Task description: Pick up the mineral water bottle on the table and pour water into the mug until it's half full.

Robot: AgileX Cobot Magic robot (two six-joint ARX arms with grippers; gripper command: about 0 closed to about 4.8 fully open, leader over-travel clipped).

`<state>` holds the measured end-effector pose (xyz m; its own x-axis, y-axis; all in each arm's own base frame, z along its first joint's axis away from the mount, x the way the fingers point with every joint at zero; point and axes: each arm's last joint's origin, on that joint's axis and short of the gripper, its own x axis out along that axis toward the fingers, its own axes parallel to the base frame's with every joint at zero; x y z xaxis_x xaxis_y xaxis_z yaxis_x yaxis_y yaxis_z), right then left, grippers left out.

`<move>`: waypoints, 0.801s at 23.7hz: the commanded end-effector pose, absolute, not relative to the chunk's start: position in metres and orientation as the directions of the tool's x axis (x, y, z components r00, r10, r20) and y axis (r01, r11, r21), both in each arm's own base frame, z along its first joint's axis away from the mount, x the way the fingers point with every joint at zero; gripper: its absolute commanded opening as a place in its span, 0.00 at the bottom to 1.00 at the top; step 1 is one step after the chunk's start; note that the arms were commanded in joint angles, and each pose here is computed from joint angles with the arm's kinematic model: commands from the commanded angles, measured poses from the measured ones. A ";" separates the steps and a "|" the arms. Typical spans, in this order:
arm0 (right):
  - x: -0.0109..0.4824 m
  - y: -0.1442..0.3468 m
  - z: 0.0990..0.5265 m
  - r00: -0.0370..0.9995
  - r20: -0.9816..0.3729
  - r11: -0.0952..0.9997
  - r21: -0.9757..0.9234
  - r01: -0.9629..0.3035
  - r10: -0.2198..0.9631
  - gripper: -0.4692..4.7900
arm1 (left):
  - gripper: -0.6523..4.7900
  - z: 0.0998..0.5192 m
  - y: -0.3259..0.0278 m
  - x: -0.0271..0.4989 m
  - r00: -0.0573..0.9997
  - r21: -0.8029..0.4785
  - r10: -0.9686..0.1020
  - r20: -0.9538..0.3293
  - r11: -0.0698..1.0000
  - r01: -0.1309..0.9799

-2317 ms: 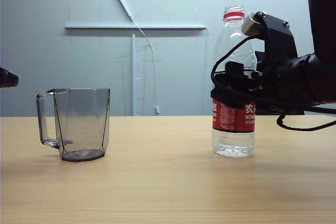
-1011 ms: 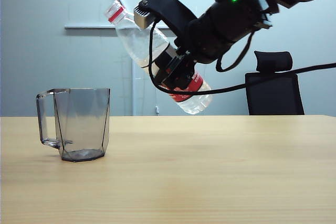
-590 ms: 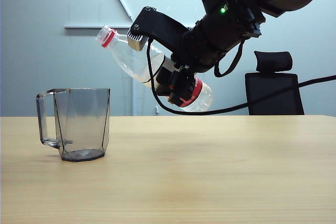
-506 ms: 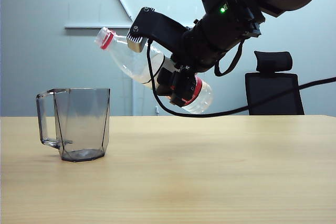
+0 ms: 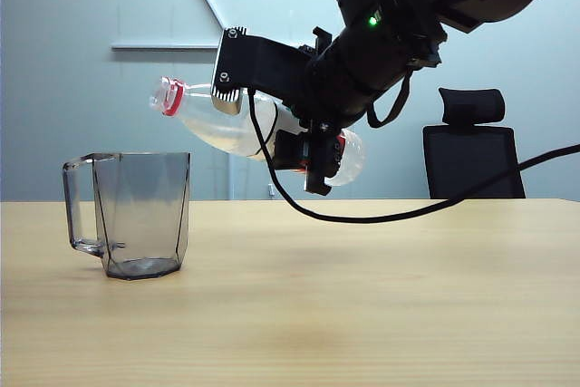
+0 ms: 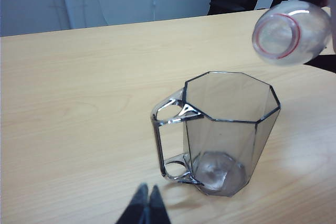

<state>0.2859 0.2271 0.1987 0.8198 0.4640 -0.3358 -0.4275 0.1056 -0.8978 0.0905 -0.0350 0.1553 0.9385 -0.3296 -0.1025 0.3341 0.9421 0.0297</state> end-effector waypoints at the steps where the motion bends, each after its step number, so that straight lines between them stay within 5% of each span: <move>1: 0.287 0.230 0.214 0.856 -0.236 0.136 -0.934 -0.331 0.461 0.61 | 0.12 0.157 -0.035 0.091 0.939 0.026 -0.332 -0.093 0.942 0.335; 19: 0.290 0.231 0.218 0.872 -0.201 0.043 -0.968 -0.246 0.446 0.61 | 0.12 0.157 -0.035 0.091 0.939 0.026 -0.332 -0.093 0.942 0.335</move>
